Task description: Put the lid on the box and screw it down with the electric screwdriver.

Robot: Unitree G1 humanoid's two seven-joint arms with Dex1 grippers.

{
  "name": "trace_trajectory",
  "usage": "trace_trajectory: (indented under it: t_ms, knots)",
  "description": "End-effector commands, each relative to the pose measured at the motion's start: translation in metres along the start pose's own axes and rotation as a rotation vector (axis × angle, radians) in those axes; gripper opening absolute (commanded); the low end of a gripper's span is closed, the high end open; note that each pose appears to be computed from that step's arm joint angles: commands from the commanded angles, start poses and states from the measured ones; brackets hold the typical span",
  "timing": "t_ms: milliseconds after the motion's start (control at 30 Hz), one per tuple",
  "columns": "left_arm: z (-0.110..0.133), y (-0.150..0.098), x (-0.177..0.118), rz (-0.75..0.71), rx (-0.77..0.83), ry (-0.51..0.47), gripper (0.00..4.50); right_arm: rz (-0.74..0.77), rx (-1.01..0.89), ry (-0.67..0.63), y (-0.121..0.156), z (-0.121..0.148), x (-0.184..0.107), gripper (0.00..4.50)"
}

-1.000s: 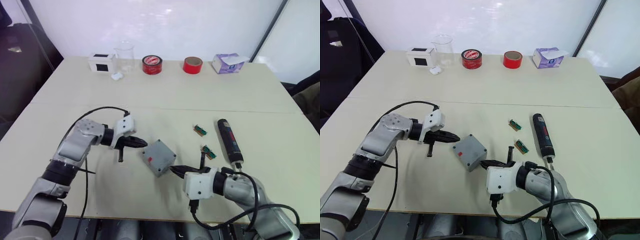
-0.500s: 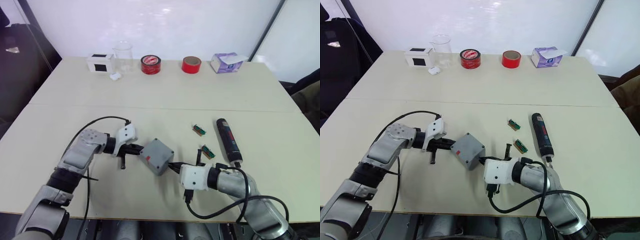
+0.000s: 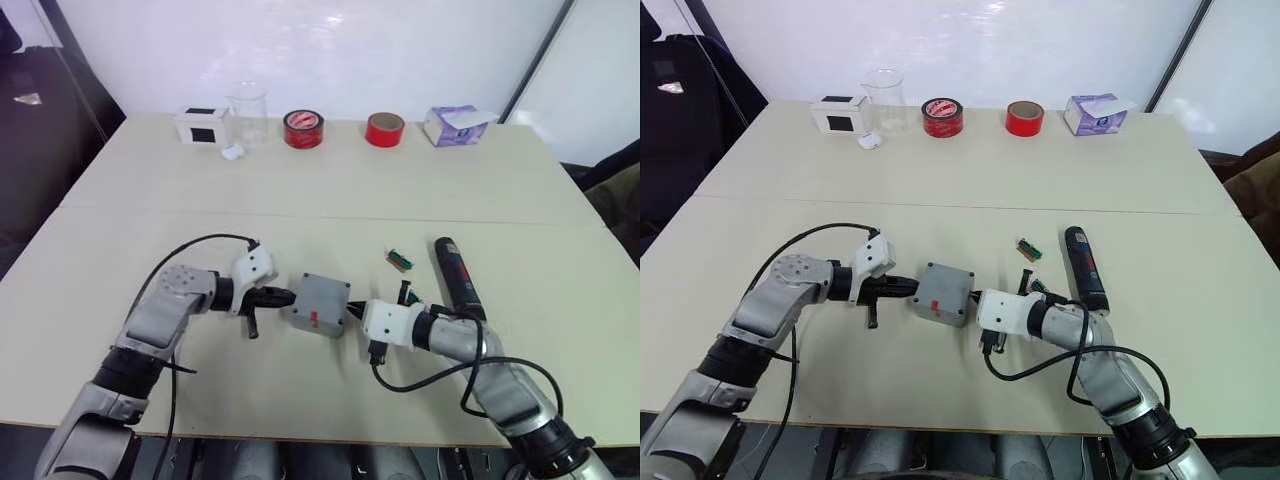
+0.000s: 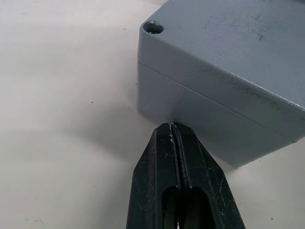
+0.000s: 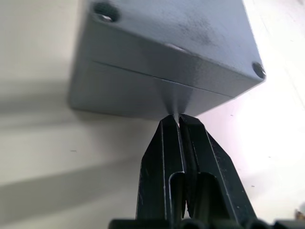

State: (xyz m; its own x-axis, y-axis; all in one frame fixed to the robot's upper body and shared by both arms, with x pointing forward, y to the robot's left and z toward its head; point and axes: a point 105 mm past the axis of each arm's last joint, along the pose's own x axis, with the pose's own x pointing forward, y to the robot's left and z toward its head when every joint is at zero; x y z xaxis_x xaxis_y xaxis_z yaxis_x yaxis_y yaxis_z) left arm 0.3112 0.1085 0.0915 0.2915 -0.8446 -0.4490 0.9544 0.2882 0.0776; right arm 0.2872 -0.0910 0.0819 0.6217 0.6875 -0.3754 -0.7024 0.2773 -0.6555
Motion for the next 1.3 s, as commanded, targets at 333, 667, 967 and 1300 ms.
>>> trace_trajectory:
  t_ms: [333, 667, 967, 1300]
  knots:
    - [0.003, -0.009, -0.007, -0.031, 0.036, -0.001, 0.0, 0.016, 0.014, -0.02, 0.004, 0.01, -0.02, 0.06]
    - [0.009, -0.024, 0.002, -0.072, 0.02, -0.026, 0.0, 0.011, 0.086, -0.071, 0.011, 0.024, -0.009, 0.06]
    - [0.011, -0.018, 0.007, -0.019, 0.017, -0.049, 0.0, -0.019, 0.085, -0.07, 0.001, 0.02, 0.0, 0.06]
    - [0.013, -0.009, 0.008, 0.009, 0.037, -0.054, 0.0, -0.016, 0.082, -0.07, 0.001, 0.021, 0.001, 0.06]
